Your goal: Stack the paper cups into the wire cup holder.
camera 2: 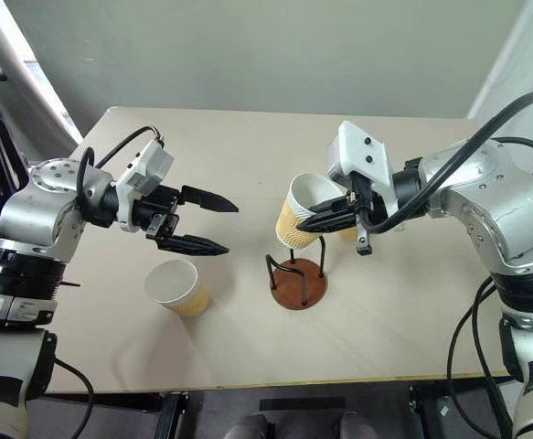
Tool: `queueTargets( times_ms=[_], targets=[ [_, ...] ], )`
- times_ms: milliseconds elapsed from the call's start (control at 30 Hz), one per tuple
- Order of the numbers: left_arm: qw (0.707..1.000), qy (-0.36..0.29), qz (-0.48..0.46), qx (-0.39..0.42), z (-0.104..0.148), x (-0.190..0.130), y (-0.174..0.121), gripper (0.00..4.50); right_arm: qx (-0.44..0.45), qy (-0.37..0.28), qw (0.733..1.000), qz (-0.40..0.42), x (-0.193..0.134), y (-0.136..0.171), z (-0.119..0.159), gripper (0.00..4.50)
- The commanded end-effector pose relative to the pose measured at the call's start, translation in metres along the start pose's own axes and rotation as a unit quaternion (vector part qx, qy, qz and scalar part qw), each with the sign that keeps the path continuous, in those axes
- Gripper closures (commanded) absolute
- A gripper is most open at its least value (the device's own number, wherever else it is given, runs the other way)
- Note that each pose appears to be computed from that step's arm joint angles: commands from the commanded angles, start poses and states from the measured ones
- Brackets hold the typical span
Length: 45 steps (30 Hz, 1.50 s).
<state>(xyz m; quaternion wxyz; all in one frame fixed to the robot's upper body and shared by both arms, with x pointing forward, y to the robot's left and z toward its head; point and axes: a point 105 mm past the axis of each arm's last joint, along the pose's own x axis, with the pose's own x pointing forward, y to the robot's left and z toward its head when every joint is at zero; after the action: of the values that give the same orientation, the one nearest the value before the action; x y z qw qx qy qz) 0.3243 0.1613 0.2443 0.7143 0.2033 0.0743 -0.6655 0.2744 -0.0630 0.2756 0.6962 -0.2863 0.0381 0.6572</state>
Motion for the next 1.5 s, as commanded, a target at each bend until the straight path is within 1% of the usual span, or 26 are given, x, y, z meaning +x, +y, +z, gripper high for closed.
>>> queueTargets(
  times_ms=[33,233,267,333,367,467,567,733,833,900,1000,1167,1500],
  targets=[
    [1.000,-0.002,-0.014,0.024,0.009,-0.003,-0.005,0.00,-0.024,0.006,1.000,0.008,0.006,0.005,0.000,4.47],
    [1.000,-0.002,-0.013,0.021,0.007,-0.004,-0.006,0.00,-0.034,0.037,0.999,0.014,0.011,0.006,-0.018,4.47],
    [1.000,-0.002,-0.013,0.021,0.007,-0.004,-0.006,0.00,-0.036,0.038,0.999,0.014,0.012,0.006,-0.020,4.30],
    [1.000,-0.002,-0.012,0.020,0.007,-0.005,-0.006,0.00,-0.039,0.038,0.998,0.014,0.013,0.006,-0.021,3.90],
    [1.000,-0.002,-0.012,0.020,0.007,-0.005,-0.006,0.00,-0.040,0.037,0.998,0.014,0.014,0.005,-0.021,3.60],
    [1.000,-0.001,-0.011,0.020,0.006,-0.005,-0.006,0.00,-0.043,0.028,0.999,0.011,0.015,0.004,-0.018,2.48],
    [1.000,-0.001,-0.010,0.020,0.006,-0.005,-0.006,0.00,-0.039,0.003,0.999,0.000,0.016,0.001,-0.010,1.46],
    [1.000,-0.004,-0.008,0.020,0.007,-0.006,-0.006,0.00,-0.019,-0.050,0.997,-0.047,0.007,-0.016,0.008,1.46],
    [1.000,-0.004,-0.008,0.020,0.006,-0.006,-0.008,0.00,-0.013,-0.050,0.996,-0.077,-0.001,-0.025,0.005,1.46],
    [1.000,-0.004,-0.007,0.021,0.005,-0.005,-0.010,0.00,-0.014,-0.028,0.993,-0.111,-0.006,-0.035,-0.009,1.46],
    [1.000,-0.006,-0.007,0.021,0.005,-0.004,-0.011,0.00,-0.039,0.028,0.988,-0.144,-0.008,-0.045,-0.033,1.46],
    [1.000,-0.008,-0.005,0.022,0.007,-0.004,-0.011,0.00,-0.061,0.080,0.981,-0.164,-0.010,-0.056,-0.061,1.46],
    [1.000,-0.007,-0.007,0.026,0.007,-0.003,-0.012,0.00,-0.081,0.152,0.969,-0.174,-0.010,-0.070,-0.100,1.46]
  ],
)
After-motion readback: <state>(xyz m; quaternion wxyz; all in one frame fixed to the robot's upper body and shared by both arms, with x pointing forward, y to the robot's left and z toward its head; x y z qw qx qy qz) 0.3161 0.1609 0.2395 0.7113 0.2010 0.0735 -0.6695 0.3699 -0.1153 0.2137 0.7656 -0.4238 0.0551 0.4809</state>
